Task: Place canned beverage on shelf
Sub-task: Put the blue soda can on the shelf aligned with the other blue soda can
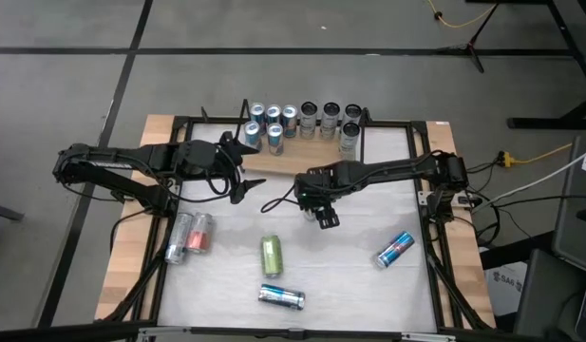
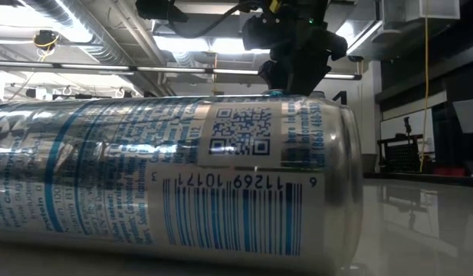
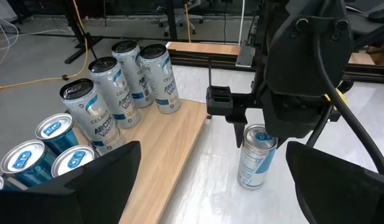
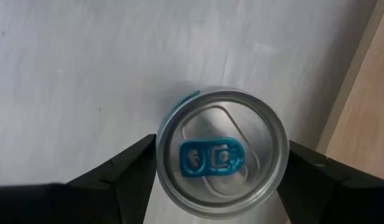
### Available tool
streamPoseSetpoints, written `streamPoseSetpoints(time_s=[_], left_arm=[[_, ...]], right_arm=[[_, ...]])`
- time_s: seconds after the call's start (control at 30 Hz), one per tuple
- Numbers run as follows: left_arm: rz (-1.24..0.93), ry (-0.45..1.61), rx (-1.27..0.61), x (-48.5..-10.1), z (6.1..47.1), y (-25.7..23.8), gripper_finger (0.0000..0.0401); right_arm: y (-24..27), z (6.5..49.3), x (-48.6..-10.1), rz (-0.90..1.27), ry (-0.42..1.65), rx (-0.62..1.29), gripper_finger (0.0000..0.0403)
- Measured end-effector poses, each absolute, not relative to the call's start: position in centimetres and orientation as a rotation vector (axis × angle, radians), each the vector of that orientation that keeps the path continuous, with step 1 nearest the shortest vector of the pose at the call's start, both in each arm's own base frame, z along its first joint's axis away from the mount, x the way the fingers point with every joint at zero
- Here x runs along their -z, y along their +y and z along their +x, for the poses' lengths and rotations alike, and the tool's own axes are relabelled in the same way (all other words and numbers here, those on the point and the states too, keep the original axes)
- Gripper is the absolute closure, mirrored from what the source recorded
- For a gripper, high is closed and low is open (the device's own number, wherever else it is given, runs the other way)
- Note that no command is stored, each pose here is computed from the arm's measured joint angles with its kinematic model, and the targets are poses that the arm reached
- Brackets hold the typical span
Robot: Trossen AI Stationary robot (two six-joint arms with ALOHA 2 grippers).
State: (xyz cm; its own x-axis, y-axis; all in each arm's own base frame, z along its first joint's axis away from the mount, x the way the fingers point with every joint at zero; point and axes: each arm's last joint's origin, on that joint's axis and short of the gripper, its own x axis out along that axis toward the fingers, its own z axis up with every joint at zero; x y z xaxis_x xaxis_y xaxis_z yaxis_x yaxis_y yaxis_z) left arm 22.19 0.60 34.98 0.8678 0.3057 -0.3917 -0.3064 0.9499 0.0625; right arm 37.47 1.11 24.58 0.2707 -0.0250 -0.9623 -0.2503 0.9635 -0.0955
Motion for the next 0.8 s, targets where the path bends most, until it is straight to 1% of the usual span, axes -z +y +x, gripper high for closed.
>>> streamPoseSetpoints(time_s=[0.43, 0.5, 0.7, 0.8], left_arm=[[-0.002, 0.404, -0.328, -35.0, 22.2, 0.6, 0.0006], [0.001, 0.397, -0.326, -35.3, 21.8, 0.6, 0.0006], [0.016, 0.338, -0.320, -36.7, 19.6, 0.7, 0.0006], [0.013, 0.322, -0.320, -37.3, 18.0, 0.7, 0.0006]], right_arm=[[1.1, 37.7, -24.7, -0.239, 1.266, -0.144, 0.0124], [1.1, 37.9, -24.7, -0.227, 1.248, -0.133, 0.0130], [1.1, 38.2, -24.8, -0.225, 1.216, -0.128, 0.0167], [1.1, 38.2, -24.8, -0.224, 1.213, -0.127, 0.0173]])
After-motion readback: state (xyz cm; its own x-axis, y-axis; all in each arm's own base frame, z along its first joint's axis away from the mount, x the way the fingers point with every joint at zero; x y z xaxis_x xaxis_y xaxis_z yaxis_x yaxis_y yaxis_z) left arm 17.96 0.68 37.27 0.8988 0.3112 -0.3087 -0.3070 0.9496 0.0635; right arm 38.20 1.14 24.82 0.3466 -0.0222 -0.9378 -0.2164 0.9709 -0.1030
